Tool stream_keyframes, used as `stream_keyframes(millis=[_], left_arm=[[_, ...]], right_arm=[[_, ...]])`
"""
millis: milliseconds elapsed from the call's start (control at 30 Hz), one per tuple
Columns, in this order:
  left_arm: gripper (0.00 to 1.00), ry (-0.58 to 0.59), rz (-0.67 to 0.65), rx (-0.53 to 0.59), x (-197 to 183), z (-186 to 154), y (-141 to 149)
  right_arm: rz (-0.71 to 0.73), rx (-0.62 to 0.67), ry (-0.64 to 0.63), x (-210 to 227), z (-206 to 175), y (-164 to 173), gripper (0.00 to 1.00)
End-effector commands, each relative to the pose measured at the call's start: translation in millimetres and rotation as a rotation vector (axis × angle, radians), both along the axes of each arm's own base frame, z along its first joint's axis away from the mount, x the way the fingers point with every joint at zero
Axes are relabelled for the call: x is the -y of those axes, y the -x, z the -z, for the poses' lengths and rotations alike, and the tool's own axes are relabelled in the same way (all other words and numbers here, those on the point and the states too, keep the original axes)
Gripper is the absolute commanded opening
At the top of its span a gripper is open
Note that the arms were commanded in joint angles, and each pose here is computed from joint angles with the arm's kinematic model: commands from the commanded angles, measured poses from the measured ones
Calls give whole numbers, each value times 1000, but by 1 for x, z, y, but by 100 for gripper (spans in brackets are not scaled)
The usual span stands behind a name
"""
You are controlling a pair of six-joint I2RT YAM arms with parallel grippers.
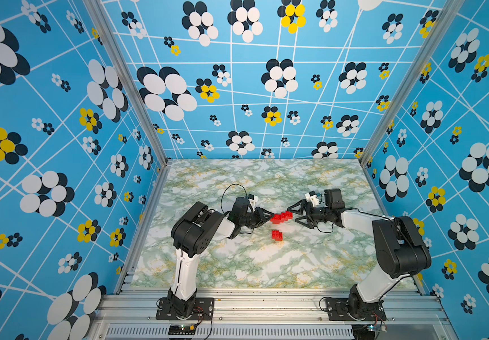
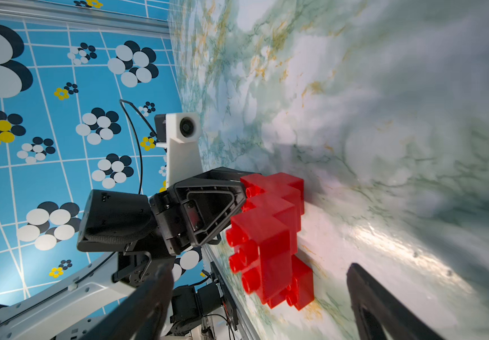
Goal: Assemble the letter v with lego
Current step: Adjust the lego brick at the center of the board.
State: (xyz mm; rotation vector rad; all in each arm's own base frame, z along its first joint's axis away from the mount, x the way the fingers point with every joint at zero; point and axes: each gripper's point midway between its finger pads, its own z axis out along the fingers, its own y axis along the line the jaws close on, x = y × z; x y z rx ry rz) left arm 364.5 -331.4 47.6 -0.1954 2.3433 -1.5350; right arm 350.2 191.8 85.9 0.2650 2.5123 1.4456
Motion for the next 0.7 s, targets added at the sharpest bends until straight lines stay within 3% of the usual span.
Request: stream_keyframes(millis=[0, 667], left_arm=[[0, 3, -19, 13, 5, 3, -8], [0, 37, -28, -7, 13, 13, -8]], right_arm=[[-24, 24, -35, -3, 1, -4, 95], [-47, -15, -28, -20, 23, -11, 85]])
